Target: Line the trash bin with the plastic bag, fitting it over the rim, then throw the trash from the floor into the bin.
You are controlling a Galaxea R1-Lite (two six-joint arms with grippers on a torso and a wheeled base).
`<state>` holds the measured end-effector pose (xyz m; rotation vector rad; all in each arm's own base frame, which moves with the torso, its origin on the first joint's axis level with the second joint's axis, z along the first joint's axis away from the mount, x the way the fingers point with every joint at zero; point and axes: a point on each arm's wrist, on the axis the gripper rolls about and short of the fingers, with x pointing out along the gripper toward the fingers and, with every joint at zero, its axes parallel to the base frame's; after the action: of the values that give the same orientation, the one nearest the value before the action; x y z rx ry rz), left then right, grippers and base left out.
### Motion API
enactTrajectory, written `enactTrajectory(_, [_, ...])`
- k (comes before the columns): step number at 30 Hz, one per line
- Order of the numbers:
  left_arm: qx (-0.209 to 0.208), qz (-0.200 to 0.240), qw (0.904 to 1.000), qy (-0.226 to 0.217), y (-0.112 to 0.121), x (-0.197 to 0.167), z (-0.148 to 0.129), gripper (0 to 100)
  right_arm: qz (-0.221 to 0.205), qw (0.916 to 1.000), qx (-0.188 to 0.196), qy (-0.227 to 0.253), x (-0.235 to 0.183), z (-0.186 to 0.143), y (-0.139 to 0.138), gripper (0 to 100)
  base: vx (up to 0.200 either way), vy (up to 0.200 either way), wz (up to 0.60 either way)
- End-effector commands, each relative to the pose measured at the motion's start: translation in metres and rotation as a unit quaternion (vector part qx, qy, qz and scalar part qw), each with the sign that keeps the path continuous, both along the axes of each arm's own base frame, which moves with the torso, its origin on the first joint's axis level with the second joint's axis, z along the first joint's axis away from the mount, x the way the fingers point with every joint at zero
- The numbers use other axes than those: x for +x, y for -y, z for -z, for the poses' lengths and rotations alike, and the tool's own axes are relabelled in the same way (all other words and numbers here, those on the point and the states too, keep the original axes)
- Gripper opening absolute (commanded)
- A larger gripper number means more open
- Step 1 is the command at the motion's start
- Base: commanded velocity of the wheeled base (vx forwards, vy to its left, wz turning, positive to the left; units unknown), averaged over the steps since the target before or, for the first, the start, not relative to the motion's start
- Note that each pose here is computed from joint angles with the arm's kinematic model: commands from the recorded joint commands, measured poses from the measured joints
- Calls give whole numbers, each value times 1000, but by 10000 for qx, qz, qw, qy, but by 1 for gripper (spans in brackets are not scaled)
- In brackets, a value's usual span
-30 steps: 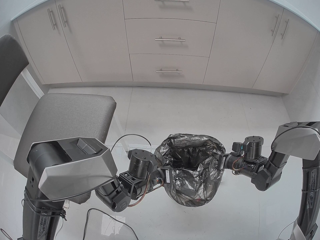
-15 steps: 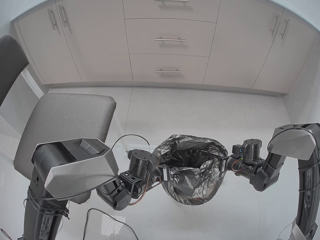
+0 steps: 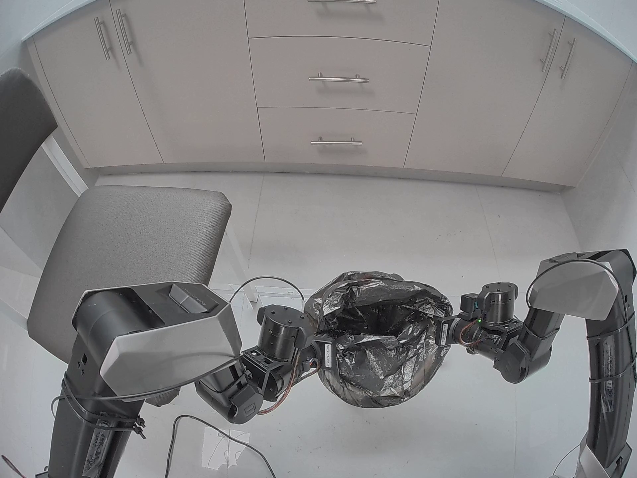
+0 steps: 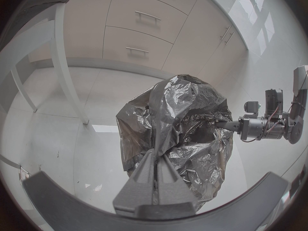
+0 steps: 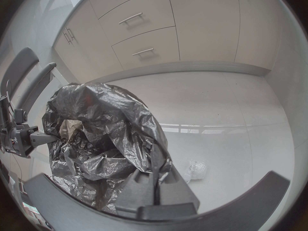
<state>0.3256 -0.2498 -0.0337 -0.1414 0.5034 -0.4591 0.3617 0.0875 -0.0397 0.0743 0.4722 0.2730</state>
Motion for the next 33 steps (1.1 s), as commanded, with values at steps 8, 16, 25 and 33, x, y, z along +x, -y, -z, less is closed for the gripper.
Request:
enactTrajectory(8, [40, -6, 10000, -49, 0, 1, 7, 0, 148, 9999, -18, 58, 4, 2, 3, 0, 0, 0, 0])
enactTrajectory(16, [38, -21, 10000, -41, -1, 1, 7, 0, 133, 9998, 24, 141, 3, -2, 2, 100, 0, 0, 0])
enactTrajectory(25, [22, -38, 10000, 13, -1, 0, 2, 0, 56, 9994, 76, 335, -4, -17, 0, 100, 0, 0, 0])
enactTrajectory(33, [38, -174, 9997, 138, -1, 1, 1, 0, -427, 9979, 70, 492, -31, -34, -32, 100, 0, 0, 0])
